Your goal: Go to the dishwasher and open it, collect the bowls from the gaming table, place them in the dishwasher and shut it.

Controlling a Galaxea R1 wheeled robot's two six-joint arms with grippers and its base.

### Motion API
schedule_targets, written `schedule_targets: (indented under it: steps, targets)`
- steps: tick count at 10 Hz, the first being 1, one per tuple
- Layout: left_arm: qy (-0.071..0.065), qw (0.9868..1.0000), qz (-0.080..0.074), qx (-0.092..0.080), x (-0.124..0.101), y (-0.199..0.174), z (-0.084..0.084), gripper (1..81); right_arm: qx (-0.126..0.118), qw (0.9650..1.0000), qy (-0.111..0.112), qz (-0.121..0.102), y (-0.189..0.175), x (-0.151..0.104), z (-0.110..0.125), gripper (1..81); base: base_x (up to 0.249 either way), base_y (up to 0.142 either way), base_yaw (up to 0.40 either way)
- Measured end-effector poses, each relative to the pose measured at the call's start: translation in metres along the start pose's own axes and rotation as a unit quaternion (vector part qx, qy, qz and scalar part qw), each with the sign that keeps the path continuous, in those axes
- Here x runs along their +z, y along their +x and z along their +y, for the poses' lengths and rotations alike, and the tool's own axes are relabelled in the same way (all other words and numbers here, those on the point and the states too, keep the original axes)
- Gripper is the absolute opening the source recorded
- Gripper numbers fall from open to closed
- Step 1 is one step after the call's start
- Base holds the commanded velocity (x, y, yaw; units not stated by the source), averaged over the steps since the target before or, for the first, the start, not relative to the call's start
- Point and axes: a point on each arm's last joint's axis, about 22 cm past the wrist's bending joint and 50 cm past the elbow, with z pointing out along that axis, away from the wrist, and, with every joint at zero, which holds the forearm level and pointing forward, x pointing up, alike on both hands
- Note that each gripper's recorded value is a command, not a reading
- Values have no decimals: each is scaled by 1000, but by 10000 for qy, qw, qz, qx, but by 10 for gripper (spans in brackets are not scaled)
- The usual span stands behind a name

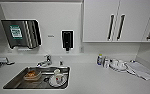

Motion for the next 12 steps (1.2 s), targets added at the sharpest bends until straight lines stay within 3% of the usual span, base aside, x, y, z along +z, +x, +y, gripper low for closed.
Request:
schedule_targets:
  steps: [1,2,3,5,6,7,8,10,12]
  targets:
    - [-14,10000,-69,-13,-1,-11,2,811,-2,10000,6,-77,-10,-4,8,811,142,0,0]
    - [-43,9998,-174,-22,-2,-24,4,811,-247,9994,250,-68,-13,-9,4,811,0,0,0]
    - [-32,9999,-138,-17,-1,-19,3,811,-604,9970,493,19,-5,-13,-6,811,0,0,0]
    - [-12,10000,-30,-1,-1,-5,1,811,-647,9952,719,171,16,-12,-35,811,0,0,0]
    - [-29,9999,-130,-16,-1,-18,2,811,5,9998,198,69,24,0,-36,811,0,0,0]
    - [-45,9998,-198,-27,-1,-26,4,811,26,9986,506,150,33,3,-68,811,0,0,0]
    - [-35,9998,-170,-23,-1,-22,3,811,59,9961,850,244,42,1,-89,811,0,0,0]
    - [-28,9999,-103,-11,0,-12,2,811,136,9936,1076,311,47,-13,-80,811,0,0,0]
    - [-44,9999,-127,-16,0,-15,5,811,25,9898,1393,292,48,-19,-103,811,0,0,0]
